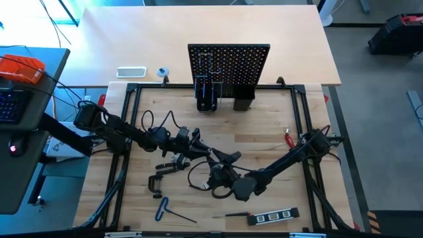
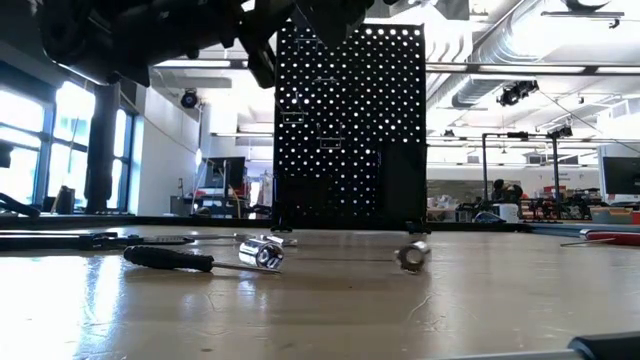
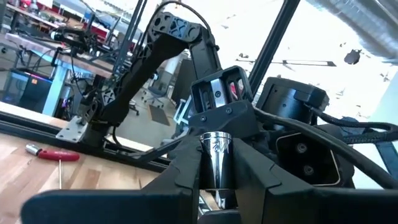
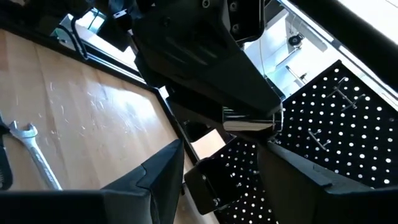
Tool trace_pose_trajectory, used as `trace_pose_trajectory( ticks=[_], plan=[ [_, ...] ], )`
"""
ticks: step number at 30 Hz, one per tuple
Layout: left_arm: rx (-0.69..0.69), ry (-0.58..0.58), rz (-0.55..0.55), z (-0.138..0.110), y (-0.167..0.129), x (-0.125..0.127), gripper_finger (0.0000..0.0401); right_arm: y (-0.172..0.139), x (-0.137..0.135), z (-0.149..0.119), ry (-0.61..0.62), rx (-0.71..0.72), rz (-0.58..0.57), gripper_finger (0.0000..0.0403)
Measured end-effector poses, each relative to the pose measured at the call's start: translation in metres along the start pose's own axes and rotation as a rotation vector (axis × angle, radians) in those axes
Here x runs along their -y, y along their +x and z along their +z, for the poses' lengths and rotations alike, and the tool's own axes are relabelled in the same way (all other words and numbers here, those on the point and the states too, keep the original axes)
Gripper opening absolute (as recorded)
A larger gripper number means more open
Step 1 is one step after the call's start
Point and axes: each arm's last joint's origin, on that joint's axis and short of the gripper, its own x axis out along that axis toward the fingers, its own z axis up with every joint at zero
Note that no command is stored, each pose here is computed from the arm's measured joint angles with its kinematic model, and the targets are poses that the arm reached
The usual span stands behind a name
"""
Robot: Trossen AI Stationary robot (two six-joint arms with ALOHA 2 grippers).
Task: Hang tools onto peg board
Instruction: Put the socket into the left bin on the pegboard
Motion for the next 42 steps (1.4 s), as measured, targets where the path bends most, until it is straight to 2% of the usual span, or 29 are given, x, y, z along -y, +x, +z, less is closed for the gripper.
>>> trace_pose_trajectory(
  ticks=[19, 28, 32, 38, 42],
  plan=[
    [0.021, -0.021, 0.014, 0.002, 0.000, -0.003, 0.0053, 0.005, 0.015, 0.011, -0.003, 0.045, -0.024, 0.0193],
    [0.029, -0.019, 0.000, 0.003, -0.001, -0.002, 0.0053, 0.007, 0.015, 0.010, -0.002, 0.045, -0.023, 0.0103],
    [0.031, -0.017, -0.006, 0.003, -0.001, -0.002, 0.0053, 0.007, 0.015, 0.010, -0.001, 0.038, -0.025, 0.0083],
    [0.028, -0.016, -0.004, 0.003, -0.001, -0.002, 0.0053, 0.008, 0.014, 0.009, -0.032, 0.025, -0.025, 0.0082],
    [0.027, -0.017, -0.004, 0.003, -0.001, -0.002, 0.0053, 0.008, 0.013, 0.008, -0.046, 0.024, -0.021, 0.0105]
  ],
)
